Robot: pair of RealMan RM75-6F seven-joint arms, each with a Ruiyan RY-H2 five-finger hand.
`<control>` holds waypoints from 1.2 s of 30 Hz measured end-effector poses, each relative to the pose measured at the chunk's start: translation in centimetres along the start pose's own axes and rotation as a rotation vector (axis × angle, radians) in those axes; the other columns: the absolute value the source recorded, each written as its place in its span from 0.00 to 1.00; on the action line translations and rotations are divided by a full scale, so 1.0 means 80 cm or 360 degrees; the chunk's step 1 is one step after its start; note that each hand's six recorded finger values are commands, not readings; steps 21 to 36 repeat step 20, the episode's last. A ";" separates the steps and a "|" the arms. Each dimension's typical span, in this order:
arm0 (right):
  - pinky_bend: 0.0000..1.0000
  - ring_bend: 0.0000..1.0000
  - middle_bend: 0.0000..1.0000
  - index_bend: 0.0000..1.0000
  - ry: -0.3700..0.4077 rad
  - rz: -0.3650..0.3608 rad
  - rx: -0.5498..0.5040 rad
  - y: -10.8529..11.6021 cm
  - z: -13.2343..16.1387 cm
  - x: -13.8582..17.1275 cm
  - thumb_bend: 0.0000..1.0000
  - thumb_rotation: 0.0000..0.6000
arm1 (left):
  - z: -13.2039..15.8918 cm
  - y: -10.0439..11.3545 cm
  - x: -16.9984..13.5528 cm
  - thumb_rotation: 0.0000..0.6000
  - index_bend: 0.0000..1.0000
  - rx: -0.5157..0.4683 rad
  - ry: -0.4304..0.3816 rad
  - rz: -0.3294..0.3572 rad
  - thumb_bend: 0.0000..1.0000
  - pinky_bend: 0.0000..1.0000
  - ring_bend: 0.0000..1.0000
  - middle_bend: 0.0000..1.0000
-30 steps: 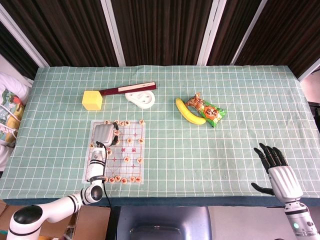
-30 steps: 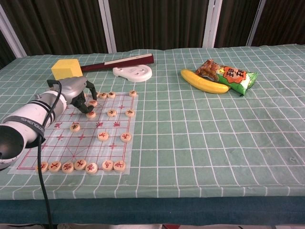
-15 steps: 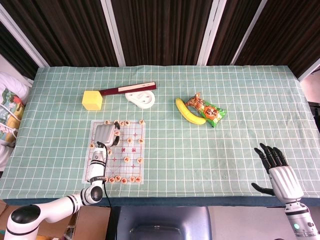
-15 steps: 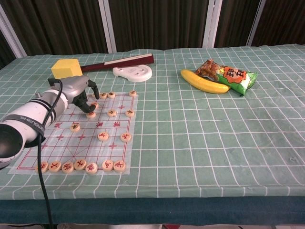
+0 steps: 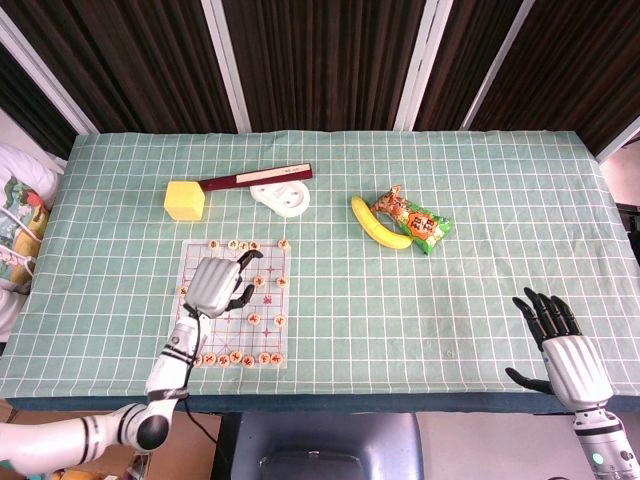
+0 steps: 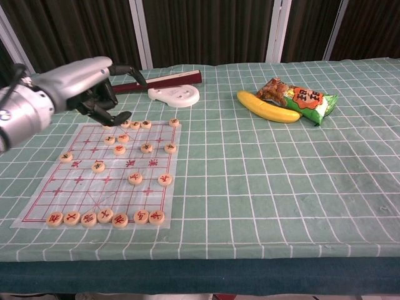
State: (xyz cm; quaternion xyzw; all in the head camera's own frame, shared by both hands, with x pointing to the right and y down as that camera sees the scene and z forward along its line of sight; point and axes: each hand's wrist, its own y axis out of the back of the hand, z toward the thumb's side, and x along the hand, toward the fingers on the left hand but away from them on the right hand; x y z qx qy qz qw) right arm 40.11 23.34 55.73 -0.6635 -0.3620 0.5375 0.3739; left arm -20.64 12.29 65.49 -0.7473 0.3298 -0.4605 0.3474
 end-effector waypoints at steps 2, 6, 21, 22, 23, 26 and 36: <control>0.00 0.00 0.00 0.00 0.0013 0.0004 -0.0007 0.000 0.003 0.003 0.19 1.00 | 0.002 0.024 -0.041 1.00 0.11 0.0024 -0.0106 0.0029 0.39 0.92 0.85 0.80; 0.00 0.00 0.00 0.00 0.0033 0.0019 -0.0001 0.000 0.009 0.009 0.19 1.00 | 0.001 0.044 -0.120 1.00 0.00 -0.0018 -0.0260 0.0074 0.39 0.36 0.15 0.18; 0.00 0.00 0.00 0.00 0.0062 -0.0016 0.0044 0.003 0.021 0.021 0.19 1.00 | -0.151 0.072 -0.303 1.00 0.00 -0.0178 -0.0154 0.0267 0.40 0.03 0.00 0.00; 0.00 0.00 0.00 0.00 0.0062 -0.0016 0.0044 0.003 0.021 0.021 0.19 1.00 | -0.151 0.072 -0.303 1.00 0.00 -0.0178 -0.0154 0.0267 0.40 0.03 0.00 0.00; 0.00 0.00 0.00 0.00 0.0062 -0.0016 0.0044 0.003 0.021 0.021 0.19 1.00 | -0.151 0.072 -0.303 1.00 0.00 -0.0178 -0.0154 0.0267 0.40 0.03 0.00 0.00; 0.00 0.00 0.00 0.00 0.0062 -0.0016 0.0044 0.003 0.021 0.021 0.19 1.00 | -0.151 0.072 -0.303 1.00 0.00 -0.0178 -0.0154 0.0267 0.40 0.03 0.00 0.00; 0.00 0.00 0.00 0.00 0.0062 -0.0016 0.0044 0.003 0.021 0.021 0.19 1.00 | -0.151 0.072 -0.303 1.00 0.00 -0.0178 -0.0154 0.0267 0.40 0.03 0.00 0.00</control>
